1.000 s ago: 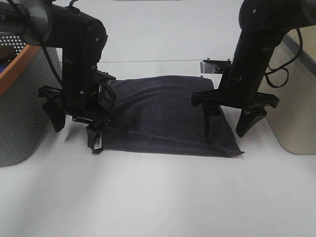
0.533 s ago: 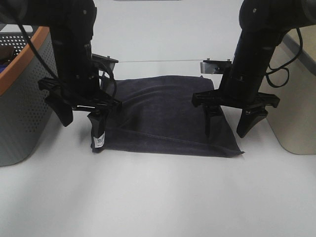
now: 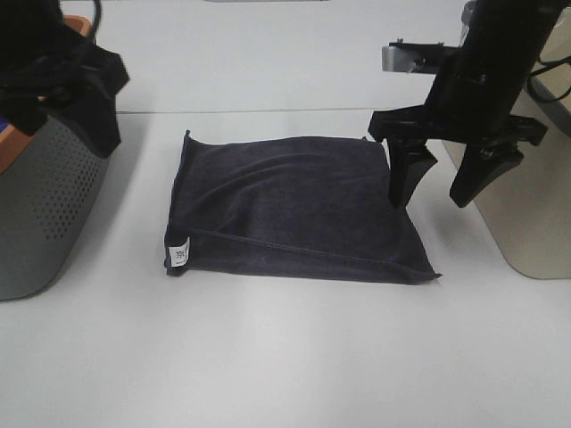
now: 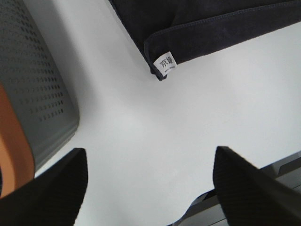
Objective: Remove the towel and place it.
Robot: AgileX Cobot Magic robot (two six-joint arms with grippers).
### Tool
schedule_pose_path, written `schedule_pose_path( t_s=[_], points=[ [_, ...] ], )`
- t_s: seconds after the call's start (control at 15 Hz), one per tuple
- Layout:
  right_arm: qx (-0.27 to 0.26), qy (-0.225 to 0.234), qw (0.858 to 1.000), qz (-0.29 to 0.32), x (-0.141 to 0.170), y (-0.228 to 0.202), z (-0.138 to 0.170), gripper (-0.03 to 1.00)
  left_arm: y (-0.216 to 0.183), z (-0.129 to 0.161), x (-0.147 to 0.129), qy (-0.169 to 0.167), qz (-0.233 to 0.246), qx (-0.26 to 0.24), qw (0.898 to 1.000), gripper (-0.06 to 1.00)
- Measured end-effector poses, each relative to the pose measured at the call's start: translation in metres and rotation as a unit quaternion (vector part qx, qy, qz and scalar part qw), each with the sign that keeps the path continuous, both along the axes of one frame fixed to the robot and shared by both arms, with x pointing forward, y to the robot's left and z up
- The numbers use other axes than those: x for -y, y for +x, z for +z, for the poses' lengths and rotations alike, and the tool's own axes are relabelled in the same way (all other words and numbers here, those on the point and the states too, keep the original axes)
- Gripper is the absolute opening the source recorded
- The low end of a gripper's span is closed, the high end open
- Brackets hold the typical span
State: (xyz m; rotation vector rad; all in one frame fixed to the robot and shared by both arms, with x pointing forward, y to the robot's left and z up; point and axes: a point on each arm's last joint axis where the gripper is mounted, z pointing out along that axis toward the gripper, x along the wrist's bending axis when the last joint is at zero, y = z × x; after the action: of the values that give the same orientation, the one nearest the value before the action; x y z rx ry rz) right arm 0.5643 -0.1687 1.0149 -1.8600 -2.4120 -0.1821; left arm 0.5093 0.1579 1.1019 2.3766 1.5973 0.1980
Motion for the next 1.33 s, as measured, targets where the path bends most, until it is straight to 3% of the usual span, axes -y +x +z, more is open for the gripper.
schedule_pose_path(
  t_s=[0.2, 0.27, 0.47, 0.93, 1.0, 1.07, 1.33],
  points=[
    [0.044, 0.015, 0.999, 0.009, 0.004, -0.013, 0.033, 0.67, -0.045, 0.006, -0.024, -0.008, 0.012, 0.006, 1.000, 0.71],
    [0.073, 0.024, 0.997, 0.012, 0.008, -0.022, 0.053, 0.67, -0.072, 0.001, -0.038, -0.010, 0.021, 0.004, 1.000, 0.71],
    [0.099, 0.033, 0.994, 0.017, 0.017, -0.049, 0.073, 0.67, -0.120, -0.015, -0.064, -0.032, 0.048, 0.031, 0.998, 0.71],
    [0.081, 0.023, 0.996, 0.031, 0.053, -0.149, 0.047, 0.67, -0.201, -0.066, -0.111, -0.050, 0.044, 0.112, 0.991, 0.71],
    [0.092, 0.012, 0.995, 0.039, 0.067, -0.181, 0.036, 0.67, -0.211, -0.059, -0.117, -0.067, 0.020, 0.162, 0.984, 0.71],
    [0.110, 0.012, 0.993, 0.042, 0.074, -0.197, 0.033, 0.67, -0.215, -0.057, -0.118, -0.065, 0.001, 0.181, 0.981, 0.71],
    [0.218, 0.029, 0.974, 0.062, 0.096, -0.254, 0.031, 0.67, -0.219, -0.056, -0.116, -0.055, -0.072, 0.200, 0.976, 0.71]
  ],
)
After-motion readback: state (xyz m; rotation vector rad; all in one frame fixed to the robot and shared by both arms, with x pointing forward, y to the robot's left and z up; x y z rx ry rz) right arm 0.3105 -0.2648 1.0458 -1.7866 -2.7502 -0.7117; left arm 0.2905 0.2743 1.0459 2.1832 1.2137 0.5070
